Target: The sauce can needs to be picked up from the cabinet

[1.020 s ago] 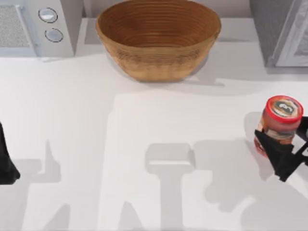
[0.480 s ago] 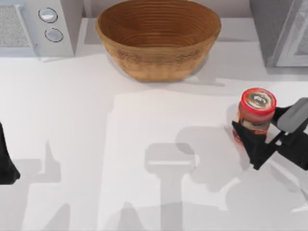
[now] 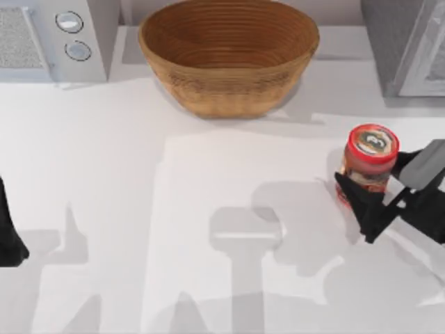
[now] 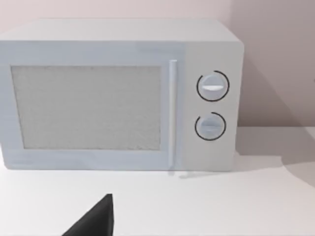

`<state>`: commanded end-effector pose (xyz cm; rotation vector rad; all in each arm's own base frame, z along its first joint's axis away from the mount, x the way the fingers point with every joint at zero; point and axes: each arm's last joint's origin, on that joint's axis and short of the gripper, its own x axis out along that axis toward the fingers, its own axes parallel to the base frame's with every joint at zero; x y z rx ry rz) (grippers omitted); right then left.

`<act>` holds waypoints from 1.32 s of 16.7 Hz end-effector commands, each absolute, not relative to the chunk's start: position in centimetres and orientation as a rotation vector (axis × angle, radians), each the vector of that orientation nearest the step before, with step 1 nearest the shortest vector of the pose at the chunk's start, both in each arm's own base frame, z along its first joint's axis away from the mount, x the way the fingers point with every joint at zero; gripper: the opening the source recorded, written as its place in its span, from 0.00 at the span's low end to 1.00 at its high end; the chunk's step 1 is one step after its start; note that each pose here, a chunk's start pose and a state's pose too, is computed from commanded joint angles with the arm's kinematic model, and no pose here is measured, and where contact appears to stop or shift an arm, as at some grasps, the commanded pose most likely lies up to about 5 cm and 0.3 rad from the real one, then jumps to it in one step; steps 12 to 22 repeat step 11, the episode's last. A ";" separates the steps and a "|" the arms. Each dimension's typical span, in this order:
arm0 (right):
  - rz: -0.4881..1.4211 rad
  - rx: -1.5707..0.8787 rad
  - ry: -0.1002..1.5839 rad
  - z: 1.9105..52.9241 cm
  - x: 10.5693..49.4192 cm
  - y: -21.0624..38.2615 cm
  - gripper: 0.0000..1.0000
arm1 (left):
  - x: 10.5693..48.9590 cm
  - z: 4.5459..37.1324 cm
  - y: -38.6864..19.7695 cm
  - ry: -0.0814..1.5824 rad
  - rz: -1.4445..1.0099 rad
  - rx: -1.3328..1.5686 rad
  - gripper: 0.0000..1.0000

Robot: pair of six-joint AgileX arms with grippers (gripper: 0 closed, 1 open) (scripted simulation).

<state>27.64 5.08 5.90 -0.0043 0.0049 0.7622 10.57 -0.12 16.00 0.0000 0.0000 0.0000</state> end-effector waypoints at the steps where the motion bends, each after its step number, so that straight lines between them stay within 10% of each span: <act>1: 0.762 -0.004 0.005 5.9 27.6 5.1 0.68 | 10.6 16.0 -0.1 0.000 0.000 0.000 1.00; 6: 0.762 -0.004 0.005 5.9 27.6 5.1 1.00 | 10.6 16.0 -0.1 0.000 0.000 0.000 1.00; 22: 0.762 -0.004 0.005 5.9 27.6 5.1 1.00 | 10.6 16.0 -0.1 0.000 0.000 0.000 1.00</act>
